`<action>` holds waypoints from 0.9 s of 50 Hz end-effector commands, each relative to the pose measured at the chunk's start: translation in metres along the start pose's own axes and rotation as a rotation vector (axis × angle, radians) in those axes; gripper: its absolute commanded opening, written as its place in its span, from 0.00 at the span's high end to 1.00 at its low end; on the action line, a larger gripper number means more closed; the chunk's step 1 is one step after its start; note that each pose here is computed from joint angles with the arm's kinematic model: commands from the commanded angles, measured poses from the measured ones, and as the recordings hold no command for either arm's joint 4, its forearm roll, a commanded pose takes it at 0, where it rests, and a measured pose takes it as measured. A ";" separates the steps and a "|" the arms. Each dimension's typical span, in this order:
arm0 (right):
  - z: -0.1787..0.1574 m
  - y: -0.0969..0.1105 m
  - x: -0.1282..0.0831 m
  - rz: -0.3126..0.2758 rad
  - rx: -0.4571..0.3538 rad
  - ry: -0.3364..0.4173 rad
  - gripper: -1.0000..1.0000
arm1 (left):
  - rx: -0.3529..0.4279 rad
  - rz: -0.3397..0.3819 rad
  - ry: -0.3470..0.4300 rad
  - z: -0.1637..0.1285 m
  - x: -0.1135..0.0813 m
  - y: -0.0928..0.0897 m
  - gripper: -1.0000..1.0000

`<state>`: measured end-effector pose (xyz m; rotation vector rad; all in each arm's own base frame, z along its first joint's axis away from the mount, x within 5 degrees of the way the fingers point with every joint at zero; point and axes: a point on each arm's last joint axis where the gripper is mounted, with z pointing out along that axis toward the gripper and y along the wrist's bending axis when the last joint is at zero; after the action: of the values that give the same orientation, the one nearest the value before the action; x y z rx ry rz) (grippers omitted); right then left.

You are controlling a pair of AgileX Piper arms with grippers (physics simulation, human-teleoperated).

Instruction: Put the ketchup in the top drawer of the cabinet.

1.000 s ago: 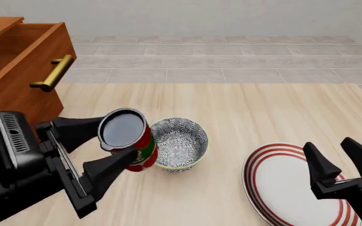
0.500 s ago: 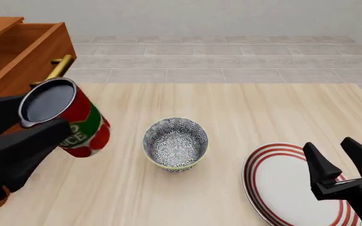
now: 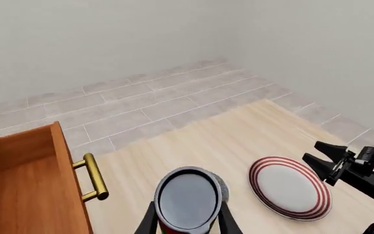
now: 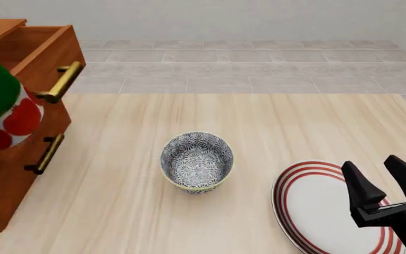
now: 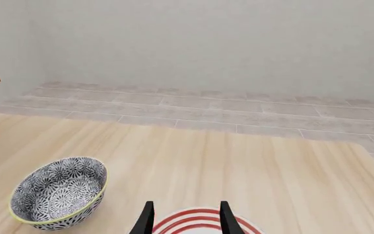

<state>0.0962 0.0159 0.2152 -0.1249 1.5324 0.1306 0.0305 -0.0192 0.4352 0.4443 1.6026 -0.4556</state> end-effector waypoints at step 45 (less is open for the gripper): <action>0.004 -0.001 0.002 -0.006 0.005 0.014 0.00 | -0.466 0.084 0.077 0.042 -0.061 0.040 1.00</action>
<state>0.0995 0.0158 0.2138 -0.1227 1.5439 0.1238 0.0729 -0.0128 0.4897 0.2013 1.6917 -0.0823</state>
